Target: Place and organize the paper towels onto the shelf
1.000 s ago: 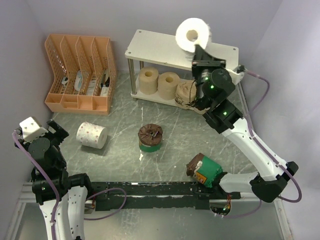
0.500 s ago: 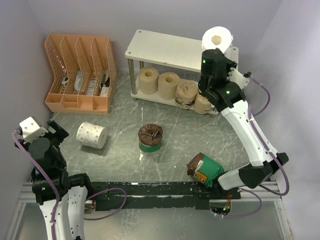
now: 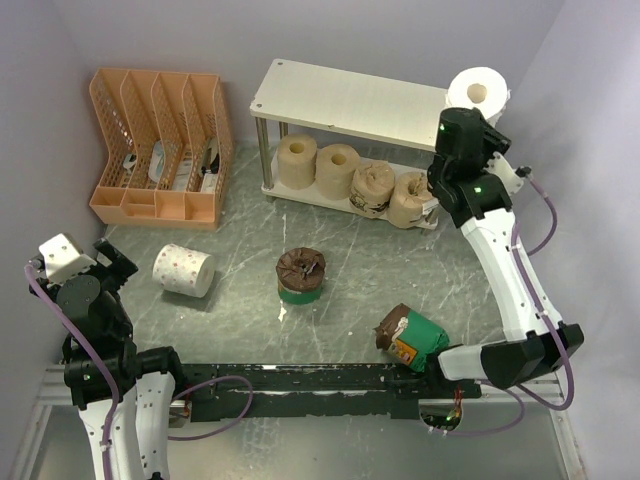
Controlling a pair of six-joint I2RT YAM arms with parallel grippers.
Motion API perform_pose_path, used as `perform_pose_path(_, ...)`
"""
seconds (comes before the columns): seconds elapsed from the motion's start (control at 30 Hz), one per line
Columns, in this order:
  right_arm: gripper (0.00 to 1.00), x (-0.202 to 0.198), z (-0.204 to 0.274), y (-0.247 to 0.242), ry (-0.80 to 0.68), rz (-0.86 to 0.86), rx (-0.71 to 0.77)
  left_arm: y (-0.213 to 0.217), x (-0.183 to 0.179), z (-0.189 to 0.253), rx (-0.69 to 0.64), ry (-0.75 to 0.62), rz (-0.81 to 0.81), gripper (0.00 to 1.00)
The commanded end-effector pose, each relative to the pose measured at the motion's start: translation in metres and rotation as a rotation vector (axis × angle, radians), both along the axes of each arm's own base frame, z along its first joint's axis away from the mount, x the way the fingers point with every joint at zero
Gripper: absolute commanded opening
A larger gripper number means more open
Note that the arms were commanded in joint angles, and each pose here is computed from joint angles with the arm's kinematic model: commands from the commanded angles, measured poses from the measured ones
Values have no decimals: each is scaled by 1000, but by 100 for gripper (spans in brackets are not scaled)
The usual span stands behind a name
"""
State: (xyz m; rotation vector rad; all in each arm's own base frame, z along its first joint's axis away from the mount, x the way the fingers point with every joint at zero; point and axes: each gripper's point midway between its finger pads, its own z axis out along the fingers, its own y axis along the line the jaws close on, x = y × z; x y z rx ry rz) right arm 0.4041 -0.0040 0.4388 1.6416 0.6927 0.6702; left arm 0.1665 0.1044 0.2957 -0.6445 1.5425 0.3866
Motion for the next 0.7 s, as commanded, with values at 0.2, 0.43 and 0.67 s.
perform_pose_path(0.2,52,18,21,12,-61,150,-166,1,3,4,8,-13,3,94)
perform_pose_path(0.43,82,21,50,26,-152,228,-222,2,2,4,10,-14,7,94)
perform_pose_path(0.67,75,23,92,47,-240,332,-345,1,3,4,9,-16,3,94)
